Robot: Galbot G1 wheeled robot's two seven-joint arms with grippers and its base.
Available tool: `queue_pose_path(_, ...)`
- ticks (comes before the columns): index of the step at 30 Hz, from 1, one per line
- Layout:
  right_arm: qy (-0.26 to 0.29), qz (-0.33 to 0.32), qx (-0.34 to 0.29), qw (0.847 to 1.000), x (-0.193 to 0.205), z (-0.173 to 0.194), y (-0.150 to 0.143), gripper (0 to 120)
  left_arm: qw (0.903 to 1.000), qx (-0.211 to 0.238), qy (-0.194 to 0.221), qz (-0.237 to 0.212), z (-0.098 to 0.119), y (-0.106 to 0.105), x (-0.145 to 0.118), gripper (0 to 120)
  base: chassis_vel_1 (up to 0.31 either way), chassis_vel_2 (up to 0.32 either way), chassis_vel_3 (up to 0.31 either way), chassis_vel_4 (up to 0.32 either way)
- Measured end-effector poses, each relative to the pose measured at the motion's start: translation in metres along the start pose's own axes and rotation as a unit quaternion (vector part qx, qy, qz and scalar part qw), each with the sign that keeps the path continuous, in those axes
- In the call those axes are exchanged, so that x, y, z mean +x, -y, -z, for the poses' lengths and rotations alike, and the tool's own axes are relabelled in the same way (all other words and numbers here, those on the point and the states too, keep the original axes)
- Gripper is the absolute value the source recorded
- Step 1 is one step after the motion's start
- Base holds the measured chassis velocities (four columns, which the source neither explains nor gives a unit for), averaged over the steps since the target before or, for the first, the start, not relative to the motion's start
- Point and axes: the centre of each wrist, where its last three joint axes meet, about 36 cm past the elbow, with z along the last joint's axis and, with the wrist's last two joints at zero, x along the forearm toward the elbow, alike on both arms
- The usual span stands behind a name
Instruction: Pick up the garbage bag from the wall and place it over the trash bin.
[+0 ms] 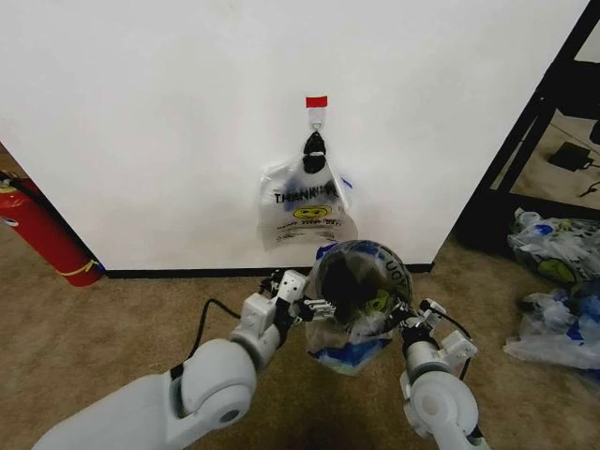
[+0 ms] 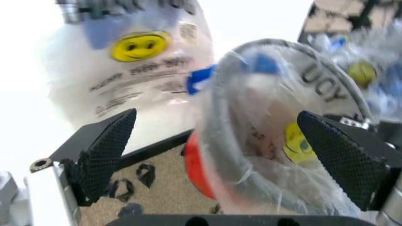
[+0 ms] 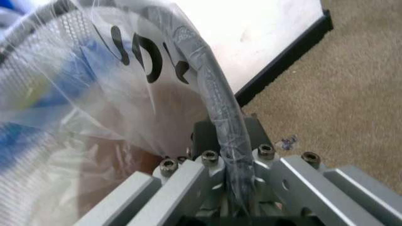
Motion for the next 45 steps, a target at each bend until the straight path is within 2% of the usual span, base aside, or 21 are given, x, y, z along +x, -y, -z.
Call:
queue_pose_path(2,-0.006,-0.008,-0.033,0.999,-0.001,0.003,-0.004,0,0.9991,0.037,0.01,0.02,-0.007,-0.003,0.009,100,0.0,0.0,0.0,0.0)
queue_pose_path(4,-0.014,-0.013,-0.053,0.998,-0.001,0.004,-0.009,0,0.997,0.071,-0.002,0.03,-0.023,-0.001,0.017,100,0.0,0.0,0.0,0.0)
queue_pose_path(8,-0.03,-0.02,-0.069,0.997,0.001,0.004,-0.014,0,0.9927,0.114,-0.02,0.034,-0.042,0.004,0.028,100,0.0,0.0,0.0,0.0)
queue_pose_path(10,-0.039,-0.021,-0.081,0.996,0.001,0.003,-0.016,0,0.9865,0.158,-0.035,0.025,-0.057,0.013,0.039,100,0.0,0.0,0.0,0.0)
queue_pose_path(12,-0.046,-0.019,-0.095,0.994,0.001,0.003,-0.019,0,0.9809,0.189,-0.041,0.018,-0.064,0.021,0.044,100,0.0,0.0,0.0,0.0)
queue_pose_path(13,-0.046,-0.019,-0.095,0.994,0.001,0.003,-0.019,0,0.9809,0.189,-0.041,0.018,-0.064,0.021,0.044,100,0.0,0.0,0.0,0.0)
queue_pose_path(17,-0.063,-0.022,-0.105,0.992,-0.002,0.002,-0.021,0,0.9688,0.243,-0.047,0.006,-0.065,0.031,0.048,100,0.0,0.0,0.0,0.0)
queue_pose_path(22,-0.07,-0.033,-0.12,0.99,-0.01,0.005,-0.026,0,0.9665,0.251,-0.053,0.001,-0.069,0.036,0.049,100,0.0,0.0,0.0,0.0)
queue_pose_path(28,-0.072,-0.033,-0.117,0.99,-0.012,0.003,-0.03,0,0.9708,0.229,-0.07,-0.005,-0.077,0.045,0.051,98,0.0,0.0,0.0,0.0)
queue_pose_path(30,-0.071,-0.033,-0.116,0.99,-0.012,0.002,-0.03,0,0.9709,0.227,-0.075,-0.007,-0.078,0.048,0.051,94,0.0,0.0,0.0,0.0)
queue_pose_path(33,-0.073,-0.027,-0.116,0.99,-0.009,0.0,-0.033,0,0.9707,0.229,-0.073,-0.012,-0.081,0.049,0.047,79,0.0,0.0,0.0,0.0)
queue_pose_path(38,-0.072,-0.023,-0.118,0.99,-0.007,0.0,-0.036,0,0.9706,0.23,-0.067,-0.018,-0.082,0.05,0.044,67,0.0,0.0,0.0,0.0)
queue_pose_path(41,-0.072,-0.022,-0.117,0.99,-0.006,-0.001,-0.036,0,0.9704,0.231,-0.069,-0.02,-0.085,0.05,0.042,50,0.0,0.0,0.0,0.0)
queue_pose_path(44,-0.071,-0.022,-0.117,0.99,-0.006,-0.001,-0.035,0,0.9703,0.231,-0.07,-0.02,-0.086,0.051,0.042,45,0.0,0.0,0.0,0.0)
queue_pose_path(45,-0.071,-0.022,-0.117,0.99,-0.006,-0.001,-0.035,0,0.9703,0.23,-0.07,-0.02,-0.087,0.05,0.042,38,0.0,0.0,0.0,0.0)
